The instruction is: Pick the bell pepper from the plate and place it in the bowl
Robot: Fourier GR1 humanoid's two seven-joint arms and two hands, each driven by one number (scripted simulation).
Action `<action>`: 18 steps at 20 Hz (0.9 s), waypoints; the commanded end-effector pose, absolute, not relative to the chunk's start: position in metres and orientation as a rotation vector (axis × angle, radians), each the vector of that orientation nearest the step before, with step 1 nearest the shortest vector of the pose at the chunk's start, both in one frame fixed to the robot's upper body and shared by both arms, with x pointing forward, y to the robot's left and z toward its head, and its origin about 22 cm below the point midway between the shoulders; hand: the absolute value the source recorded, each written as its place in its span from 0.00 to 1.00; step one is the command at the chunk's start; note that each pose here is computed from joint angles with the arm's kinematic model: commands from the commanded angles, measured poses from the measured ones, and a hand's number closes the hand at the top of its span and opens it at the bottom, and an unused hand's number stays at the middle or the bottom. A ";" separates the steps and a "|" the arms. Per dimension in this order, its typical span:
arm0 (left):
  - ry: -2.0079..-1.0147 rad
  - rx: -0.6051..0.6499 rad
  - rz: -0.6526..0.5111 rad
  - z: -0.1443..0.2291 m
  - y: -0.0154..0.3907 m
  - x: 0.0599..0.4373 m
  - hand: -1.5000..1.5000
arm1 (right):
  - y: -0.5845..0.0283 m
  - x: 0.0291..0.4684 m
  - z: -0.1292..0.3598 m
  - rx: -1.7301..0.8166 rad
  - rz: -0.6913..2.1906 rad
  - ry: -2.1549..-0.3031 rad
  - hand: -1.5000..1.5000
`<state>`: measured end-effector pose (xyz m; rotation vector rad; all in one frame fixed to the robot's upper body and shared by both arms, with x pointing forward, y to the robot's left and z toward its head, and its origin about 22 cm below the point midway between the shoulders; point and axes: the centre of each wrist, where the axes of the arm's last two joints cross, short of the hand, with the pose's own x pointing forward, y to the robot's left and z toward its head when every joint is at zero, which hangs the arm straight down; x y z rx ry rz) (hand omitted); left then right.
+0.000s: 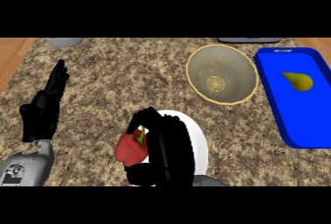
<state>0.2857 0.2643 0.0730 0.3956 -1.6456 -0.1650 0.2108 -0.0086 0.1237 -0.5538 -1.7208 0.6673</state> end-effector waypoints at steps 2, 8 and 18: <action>-1.661 0.403 -0.157 0.083 0.276 0.281 0.50 | -0.045 0.260 0.128 -0.626 0.517 -1.726 1.00; -1.649 0.379 -0.160 0.077 0.260 0.285 0.50 | -0.098 0.315 0.115 -0.639 0.384 -1.762 1.00; -1.652 0.396 -0.176 0.073 0.253 0.298 0.50 | -0.184 0.391 0.096 -1.077 0.523 -1.690 1.00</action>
